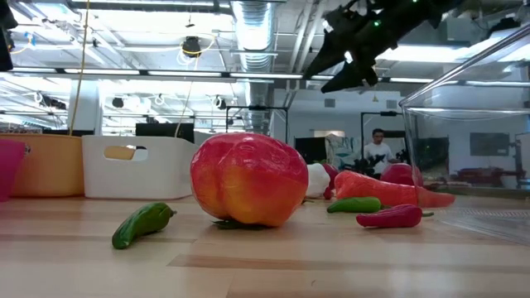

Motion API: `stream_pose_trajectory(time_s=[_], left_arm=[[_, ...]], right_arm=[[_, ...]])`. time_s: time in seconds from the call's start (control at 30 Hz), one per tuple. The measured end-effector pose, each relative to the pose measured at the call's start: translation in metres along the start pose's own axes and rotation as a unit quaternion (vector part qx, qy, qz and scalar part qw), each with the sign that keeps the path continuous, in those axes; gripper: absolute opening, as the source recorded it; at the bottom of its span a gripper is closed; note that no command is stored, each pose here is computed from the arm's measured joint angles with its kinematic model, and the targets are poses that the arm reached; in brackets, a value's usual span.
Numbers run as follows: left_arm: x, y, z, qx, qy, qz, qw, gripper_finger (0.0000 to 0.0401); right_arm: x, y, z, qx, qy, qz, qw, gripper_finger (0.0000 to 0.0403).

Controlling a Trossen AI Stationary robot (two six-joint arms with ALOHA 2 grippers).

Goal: Sort produce into baskets
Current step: Put the top red tomato into the red bin

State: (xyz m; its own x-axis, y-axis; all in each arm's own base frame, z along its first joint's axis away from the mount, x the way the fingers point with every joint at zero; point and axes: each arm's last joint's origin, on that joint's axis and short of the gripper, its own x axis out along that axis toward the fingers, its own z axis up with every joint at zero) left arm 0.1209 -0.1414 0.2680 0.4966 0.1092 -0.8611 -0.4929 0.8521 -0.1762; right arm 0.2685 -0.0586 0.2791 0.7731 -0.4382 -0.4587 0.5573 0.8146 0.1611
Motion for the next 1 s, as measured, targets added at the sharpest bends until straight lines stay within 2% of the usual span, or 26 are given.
stream_pose_trajectory(time_s=[0.23, 0.37, 0.5, 0.63, 1.0], left_arm=[[0.000, 0.000, 0.000, 0.002, 0.000, 0.000, 1.000, 0.0395], [0.000, 0.000, 0.000, 0.002, -0.002, 0.000, 1.000, 0.0395], [0.000, 0.000, 0.000, 0.002, -0.006, 0.001, 1.000, 0.0395], [0.000, 0.000, 0.000, 0.002, -0.010, 0.001, 1.000, 0.0395], [0.000, 0.000, 0.001, 0.002, -0.013, 0.002, 1.000, 0.0395]], right_arm=[[0.012, -0.023, 0.039, 0.050, 0.041, -0.084, 0.994, 0.0360], [0.038, -0.038, 0.051, 0.057, 0.124, -0.121, 0.983, 0.0360], [0.067, -0.051, 0.054, 0.068, 0.223, -0.127, 0.964, 0.0360], [0.094, -0.059, 0.050, 0.072, 0.293, -0.144, 0.943, 0.0360], [0.144, -0.062, 0.028, 0.086, 0.377, -0.165, 0.908, 0.0360]])
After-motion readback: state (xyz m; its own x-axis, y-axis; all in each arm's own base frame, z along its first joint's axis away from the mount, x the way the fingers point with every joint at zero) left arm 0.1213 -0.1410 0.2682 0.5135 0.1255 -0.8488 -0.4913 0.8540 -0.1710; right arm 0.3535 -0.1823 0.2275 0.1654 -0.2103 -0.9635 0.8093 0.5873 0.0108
